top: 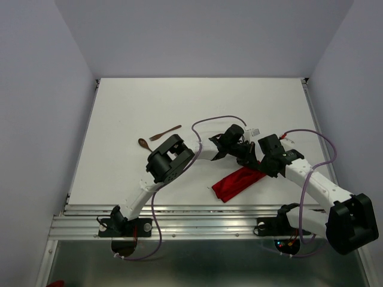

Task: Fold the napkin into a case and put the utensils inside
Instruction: Stuff the top corner of the smaller-rectangle-folded napkin into the folded napkin.

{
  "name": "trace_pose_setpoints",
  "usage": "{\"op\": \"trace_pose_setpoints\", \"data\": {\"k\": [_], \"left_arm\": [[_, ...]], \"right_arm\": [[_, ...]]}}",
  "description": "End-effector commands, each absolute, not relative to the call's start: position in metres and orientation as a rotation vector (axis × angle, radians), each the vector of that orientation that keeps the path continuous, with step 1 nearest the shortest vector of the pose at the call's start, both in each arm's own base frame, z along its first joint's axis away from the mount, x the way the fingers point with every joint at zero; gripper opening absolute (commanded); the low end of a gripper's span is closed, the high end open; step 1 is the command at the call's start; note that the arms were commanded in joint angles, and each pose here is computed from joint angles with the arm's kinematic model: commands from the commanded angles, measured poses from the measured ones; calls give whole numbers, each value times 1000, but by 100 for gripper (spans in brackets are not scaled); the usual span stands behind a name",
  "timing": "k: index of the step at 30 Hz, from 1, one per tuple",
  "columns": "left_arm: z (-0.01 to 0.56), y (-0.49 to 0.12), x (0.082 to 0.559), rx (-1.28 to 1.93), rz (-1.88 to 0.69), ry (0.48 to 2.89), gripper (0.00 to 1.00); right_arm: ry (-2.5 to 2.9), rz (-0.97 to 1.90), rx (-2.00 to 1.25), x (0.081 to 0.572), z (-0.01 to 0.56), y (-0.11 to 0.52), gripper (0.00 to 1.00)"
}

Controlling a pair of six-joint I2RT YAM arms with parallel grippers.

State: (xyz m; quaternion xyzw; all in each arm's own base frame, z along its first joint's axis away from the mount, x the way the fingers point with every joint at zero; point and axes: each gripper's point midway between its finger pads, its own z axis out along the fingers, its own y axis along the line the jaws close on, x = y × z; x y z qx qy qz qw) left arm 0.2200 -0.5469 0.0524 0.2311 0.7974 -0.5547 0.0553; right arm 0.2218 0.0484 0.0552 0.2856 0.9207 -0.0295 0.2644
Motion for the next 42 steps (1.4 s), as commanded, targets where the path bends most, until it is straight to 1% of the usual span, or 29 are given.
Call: {"op": "trace_pose_setpoints", "data": {"k": [1, 5, 6, 7, 8, 9, 19, 24, 31, 42], "left_arm": [[56, -553, 215, 749, -1728, 2384, 0], [52, -552, 215, 749, -1720, 2395, 0], [51, -553, 217, 754, -1704, 2392, 0], [47, -553, 218, 752, -1668, 2408, 0], [46, -554, 218, 759, -1653, 2408, 0], [47, -556, 218, 768, -1649, 2402, 0], [28, -553, 216, 765, -1635, 2451, 0], [29, -553, 214, 772, -1650, 2449, 0], [30, -552, 212, 775, -1656, 2453, 0], [39, -546, 207, 794, -1671, 2433, 0]], "right_arm": [[2467, -75, 789, 225, 56, 47, 24], [2459, -79, 793, 226, 59, 46, 18], [2454, -77, 794, 227, 60, 46, 14], [2449, -75, 794, 227, 61, 46, 5], [2447, -76, 794, 228, 61, 46, 1], [2444, -80, 794, 228, 61, 45, 1], [2442, -3, 780, 236, 68, 56, 1], [2427, 46, 770, 239, 71, 62, 1], [2450, 73, 773, 241, 60, 68, 1], [2513, -59, 805, 238, 29, 59, 1]]}}
